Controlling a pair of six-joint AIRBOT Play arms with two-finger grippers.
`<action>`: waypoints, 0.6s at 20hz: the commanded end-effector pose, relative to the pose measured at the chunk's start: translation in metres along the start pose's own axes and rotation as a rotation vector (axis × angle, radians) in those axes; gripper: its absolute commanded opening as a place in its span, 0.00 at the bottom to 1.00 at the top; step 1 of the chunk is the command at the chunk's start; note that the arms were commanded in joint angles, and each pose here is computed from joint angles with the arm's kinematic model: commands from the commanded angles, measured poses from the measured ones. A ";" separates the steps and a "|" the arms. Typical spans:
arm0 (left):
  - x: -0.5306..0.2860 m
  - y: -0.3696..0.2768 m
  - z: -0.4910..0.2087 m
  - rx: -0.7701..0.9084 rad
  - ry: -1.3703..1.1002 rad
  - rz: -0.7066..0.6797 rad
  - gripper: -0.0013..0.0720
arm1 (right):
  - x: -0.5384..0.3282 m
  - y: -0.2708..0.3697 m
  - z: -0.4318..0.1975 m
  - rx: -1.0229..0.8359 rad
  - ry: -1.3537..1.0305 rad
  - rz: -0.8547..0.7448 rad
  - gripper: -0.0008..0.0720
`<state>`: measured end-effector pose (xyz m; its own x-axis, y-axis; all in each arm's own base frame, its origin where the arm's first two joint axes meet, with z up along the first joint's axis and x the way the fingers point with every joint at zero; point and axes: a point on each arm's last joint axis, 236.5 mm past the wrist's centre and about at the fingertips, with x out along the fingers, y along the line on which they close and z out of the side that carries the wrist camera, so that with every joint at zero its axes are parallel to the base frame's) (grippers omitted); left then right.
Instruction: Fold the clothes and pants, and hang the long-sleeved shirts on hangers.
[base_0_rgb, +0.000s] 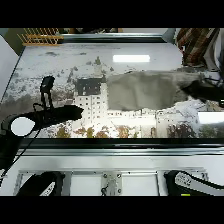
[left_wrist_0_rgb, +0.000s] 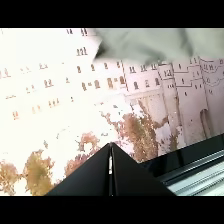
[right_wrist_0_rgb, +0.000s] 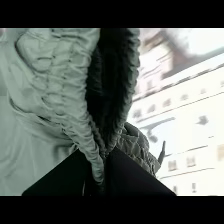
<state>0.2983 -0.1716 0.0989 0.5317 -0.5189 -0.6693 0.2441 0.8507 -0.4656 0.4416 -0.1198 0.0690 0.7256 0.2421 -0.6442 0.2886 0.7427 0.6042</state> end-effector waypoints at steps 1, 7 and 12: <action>0.005 0.002 -0.001 -0.015 0.013 0.005 0.02 | -0.075 -0.092 0.063 0.184 -0.224 -0.247 0.04; 0.018 0.010 -0.007 -0.050 0.053 0.019 0.02 | -0.146 -0.199 0.001 0.449 -0.258 -0.596 0.04; 0.018 0.010 -0.007 -0.049 0.050 0.019 0.02 | -0.111 -0.187 -0.084 0.495 -0.081 -0.580 0.05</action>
<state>0.3044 -0.1731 0.0794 0.4960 -0.5081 -0.7041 0.1948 0.8554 -0.4800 0.2764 -0.2612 0.0153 0.4725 -0.2122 -0.8554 0.8432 0.3913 0.3686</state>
